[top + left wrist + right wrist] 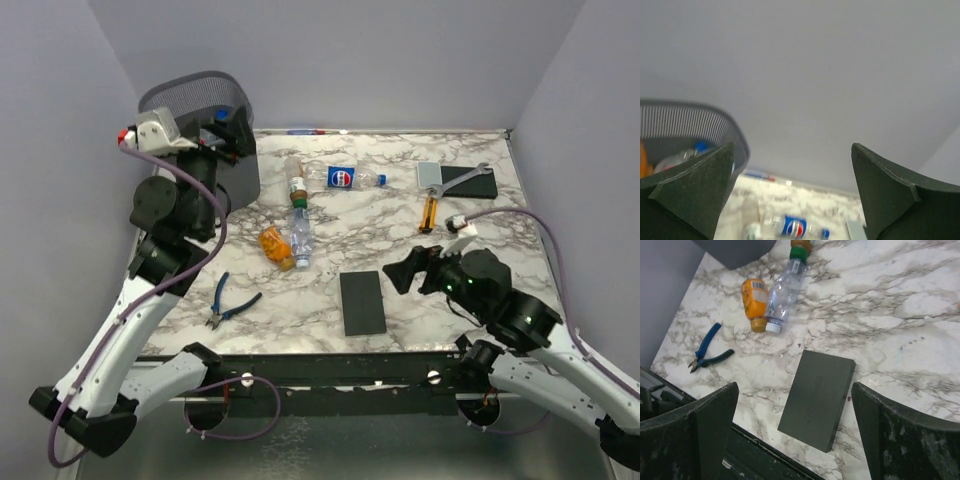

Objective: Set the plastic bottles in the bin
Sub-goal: Place the plastic bottle in the trash bin, then pick up the plastic bottle at the center of the board.

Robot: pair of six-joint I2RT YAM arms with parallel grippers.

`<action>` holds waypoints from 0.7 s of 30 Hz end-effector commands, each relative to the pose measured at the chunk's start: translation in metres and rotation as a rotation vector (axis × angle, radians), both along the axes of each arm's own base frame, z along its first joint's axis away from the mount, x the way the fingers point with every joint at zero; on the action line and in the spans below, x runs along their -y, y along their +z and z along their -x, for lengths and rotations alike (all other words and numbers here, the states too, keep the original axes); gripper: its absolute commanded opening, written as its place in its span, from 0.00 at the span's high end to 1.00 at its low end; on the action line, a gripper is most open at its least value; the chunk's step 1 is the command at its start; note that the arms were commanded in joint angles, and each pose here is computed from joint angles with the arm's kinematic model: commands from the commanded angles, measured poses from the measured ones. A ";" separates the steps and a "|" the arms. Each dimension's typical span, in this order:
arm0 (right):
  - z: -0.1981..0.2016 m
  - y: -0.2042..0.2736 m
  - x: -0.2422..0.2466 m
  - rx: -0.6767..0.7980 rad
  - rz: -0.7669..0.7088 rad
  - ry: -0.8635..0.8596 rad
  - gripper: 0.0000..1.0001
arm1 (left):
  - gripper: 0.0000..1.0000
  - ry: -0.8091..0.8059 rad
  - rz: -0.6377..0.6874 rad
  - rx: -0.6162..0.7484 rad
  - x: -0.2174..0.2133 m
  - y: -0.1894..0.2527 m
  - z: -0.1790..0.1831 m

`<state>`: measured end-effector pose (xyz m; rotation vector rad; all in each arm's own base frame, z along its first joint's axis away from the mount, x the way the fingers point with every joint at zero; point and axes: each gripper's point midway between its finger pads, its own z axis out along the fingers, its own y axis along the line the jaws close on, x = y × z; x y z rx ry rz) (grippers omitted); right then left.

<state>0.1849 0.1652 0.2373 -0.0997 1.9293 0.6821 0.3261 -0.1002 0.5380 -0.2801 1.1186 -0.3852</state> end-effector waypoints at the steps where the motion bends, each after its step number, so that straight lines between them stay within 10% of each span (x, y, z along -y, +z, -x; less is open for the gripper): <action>1: -0.002 -0.029 -0.055 -0.092 0.039 0.205 0.03 | 0.01 -0.062 -0.025 -0.331 0.003 -0.117 0.016; 15: -0.089 -0.123 -0.167 -0.321 0.024 0.160 0.05 | 0.01 -0.253 0.159 -0.685 0.022 -0.313 0.067; 21: -0.126 -0.149 -0.213 -0.379 0.010 0.142 0.06 | 0.01 -0.217 0.264 -0.610 0.003 -0.317 0.081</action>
